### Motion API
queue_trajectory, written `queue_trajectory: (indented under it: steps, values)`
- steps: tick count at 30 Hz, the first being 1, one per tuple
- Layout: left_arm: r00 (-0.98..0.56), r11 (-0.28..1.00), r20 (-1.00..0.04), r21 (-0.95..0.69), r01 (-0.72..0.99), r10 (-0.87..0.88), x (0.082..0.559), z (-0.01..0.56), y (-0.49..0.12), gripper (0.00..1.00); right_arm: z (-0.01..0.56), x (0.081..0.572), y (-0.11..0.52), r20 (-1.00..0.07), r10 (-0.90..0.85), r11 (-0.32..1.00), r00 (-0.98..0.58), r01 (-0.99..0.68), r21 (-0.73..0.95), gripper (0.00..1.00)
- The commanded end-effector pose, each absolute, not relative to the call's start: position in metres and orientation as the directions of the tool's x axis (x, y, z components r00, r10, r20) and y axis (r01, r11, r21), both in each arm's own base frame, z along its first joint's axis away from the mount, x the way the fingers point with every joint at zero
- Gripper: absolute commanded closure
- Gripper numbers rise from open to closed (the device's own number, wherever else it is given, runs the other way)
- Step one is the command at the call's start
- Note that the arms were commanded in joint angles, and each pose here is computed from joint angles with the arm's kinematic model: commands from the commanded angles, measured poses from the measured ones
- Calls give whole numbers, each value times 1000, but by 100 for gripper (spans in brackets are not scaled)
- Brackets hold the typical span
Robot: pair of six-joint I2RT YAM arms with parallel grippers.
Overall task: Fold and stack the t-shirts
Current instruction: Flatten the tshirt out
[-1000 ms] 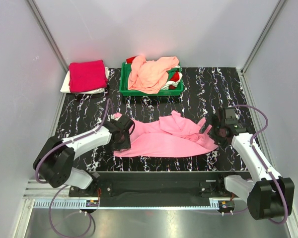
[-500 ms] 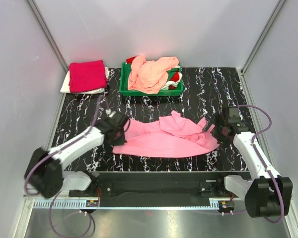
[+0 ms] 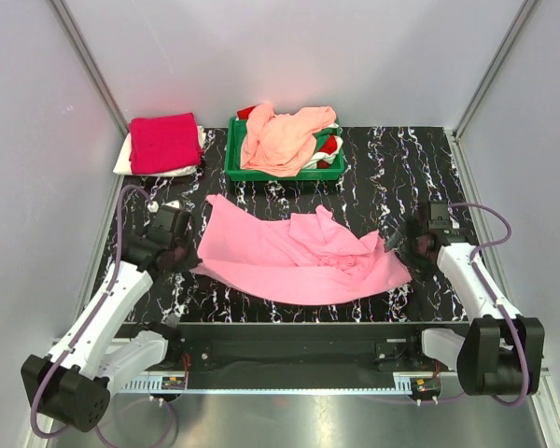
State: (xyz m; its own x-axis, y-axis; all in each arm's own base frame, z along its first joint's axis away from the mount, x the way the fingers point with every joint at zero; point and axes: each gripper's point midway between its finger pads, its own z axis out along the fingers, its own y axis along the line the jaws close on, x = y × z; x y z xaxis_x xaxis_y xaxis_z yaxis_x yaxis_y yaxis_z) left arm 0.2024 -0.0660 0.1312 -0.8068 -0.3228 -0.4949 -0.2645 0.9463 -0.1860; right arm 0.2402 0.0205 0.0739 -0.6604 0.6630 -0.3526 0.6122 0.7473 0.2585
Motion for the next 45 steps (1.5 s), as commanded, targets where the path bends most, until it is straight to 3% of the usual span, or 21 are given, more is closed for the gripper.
queue_trajectory:
  steps: [1, 6, 15, 18, 19, 20, 23, 26, 28, 29, 33, 38, 45]
  values:
    - [-791, 949, -525, -176, -261, -315, 208, 142, -59, 100, 64, 244, 9, -353, 728, 679, -588, 688, 255, 2]
    - [-795, 944, -509, -202, -262, -330, 213, 140, -54, 100, 30, 232, 18, -246, 772, 634, -586, 735, 240, 6]
    - [-796, 939, -501, -226, -259, -340, 214, 136, -55, 100, 13, 224, 14, -236, 815, 576, -530, 785, 229, 19]
    - [-795, 939, -502, -227, -260, -342, 215, 135, -55, 100, 11, 225, 15, -240, 815, 577, -528, 781, 240, 36]
    - [-795, 938, -501, -228, -259, -341, 214, 135, -55, 100, 12, 226, 15, -244, 815, 577, -526, 778, 248, 61]
    - [-793, 938, -504, -230, -258, -342, 215, 135, -55, 100, 14, 227, 16, -249, 813, 580, -526, 772, 260, 74]
    - [-795, 942, -513, -252, -221, -324, 218, 141, -61, 100, 32, 236, 20, -270, 801, 598, -535, 738, 311, 100]
    - [-776, 941, -545, -285, -185, -317, 218, 164, -65, 100, 64, 239, 21, -294, 785, 619, -545, 708, 340, 100]
    - [-764, 933, -563, -332, -138, -314, 212, 187, -72, 100, 117, 249, 18, -364, 776, 629, -515, 668, 398, 100]
    - [-722, 928, -615, -357, -106, -318, 214, 215, -73, 100, 165, 261, 15, -443, 762, 645, -472, 610, 460, 100]
    - [-620, 910, -722, -414, 30, -307, 203, 293, -81, 100, 277, 255, 5, -593, 718, 687, -364, 504, 523, 100]
    - [-417, 864, -856, -434, 257, -306, 172, 414, -91, 100, 399, 218, 2, -696, 685, 716, -215, 373, 590, 100]
    - [-87, 807, -919, -381, 452, -385, 106, 545, -85, 100, 511, 146, -6, -779, 626, 757, 28, 220, 616, 100]
